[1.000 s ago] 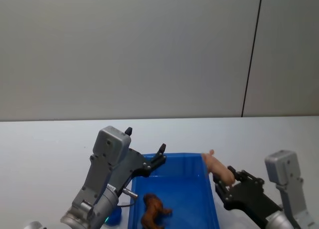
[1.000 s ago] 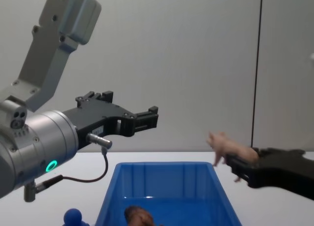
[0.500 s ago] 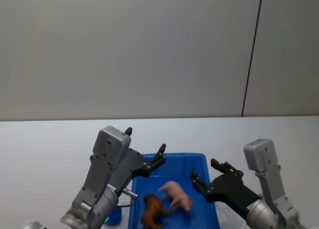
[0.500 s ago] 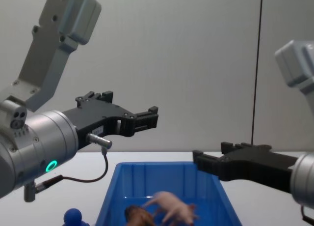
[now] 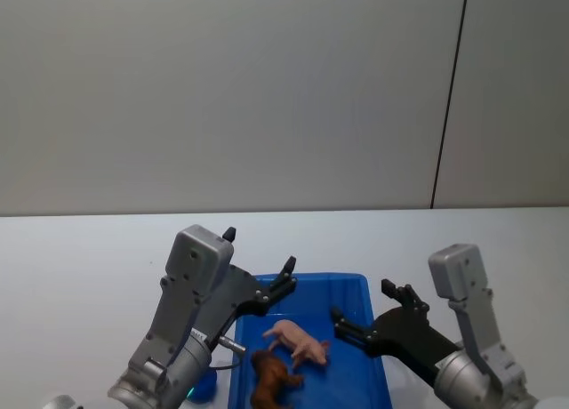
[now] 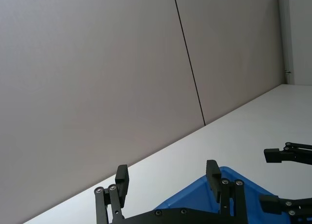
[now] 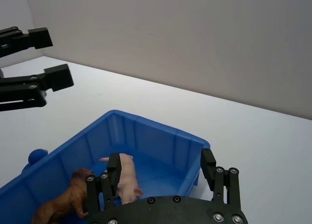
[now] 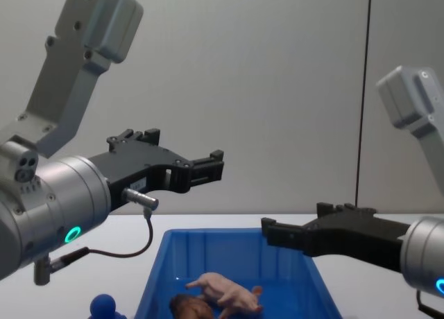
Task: Pick up the two dolls from the table and place them into the box.
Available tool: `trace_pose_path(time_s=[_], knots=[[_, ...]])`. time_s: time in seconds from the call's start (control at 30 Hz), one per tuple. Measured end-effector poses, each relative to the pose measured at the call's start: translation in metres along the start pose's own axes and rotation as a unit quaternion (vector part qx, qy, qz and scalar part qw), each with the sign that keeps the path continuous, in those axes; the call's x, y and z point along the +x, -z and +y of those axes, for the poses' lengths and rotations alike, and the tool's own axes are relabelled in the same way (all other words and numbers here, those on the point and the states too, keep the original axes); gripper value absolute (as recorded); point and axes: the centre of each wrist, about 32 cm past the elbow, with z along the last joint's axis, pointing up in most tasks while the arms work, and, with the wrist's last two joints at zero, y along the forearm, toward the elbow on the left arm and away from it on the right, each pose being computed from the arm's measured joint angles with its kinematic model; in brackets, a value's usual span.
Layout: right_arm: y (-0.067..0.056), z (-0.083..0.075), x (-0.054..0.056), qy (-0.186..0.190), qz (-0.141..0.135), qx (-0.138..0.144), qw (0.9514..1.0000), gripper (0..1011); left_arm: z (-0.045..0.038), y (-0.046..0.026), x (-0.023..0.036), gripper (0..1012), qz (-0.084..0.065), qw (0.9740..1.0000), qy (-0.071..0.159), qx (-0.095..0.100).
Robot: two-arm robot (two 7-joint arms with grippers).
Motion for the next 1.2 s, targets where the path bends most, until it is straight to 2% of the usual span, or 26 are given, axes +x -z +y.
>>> trace_pose_path(time_s=[0.37,0.67,0.93,1.2], knots=[[0.002,-0.016,0.005,0.038,0.008,0.008,0.9992,1001,0.0,0.0,0.0,1001,0.0,1.0,0.0,0.0],[0.005,-0.038,0.01,0.084,0.015,0.015,0.9963,1001,0.0,0.0,0.0,1001,0.0,1.0,0.0,0.0],[0.006,-0.049,0.012,0.104,0.017,0.019,0.9942,1001,0.0,0.0001,0.0,1001,0.0,1.0,0.0,0.0],[0.007,-0.055,0.013,0.115,0.018,0.021,0.993,1001,0.0028,-0.0001,0.0018,1001,0.003,0.9999,-0.001,0.011]])
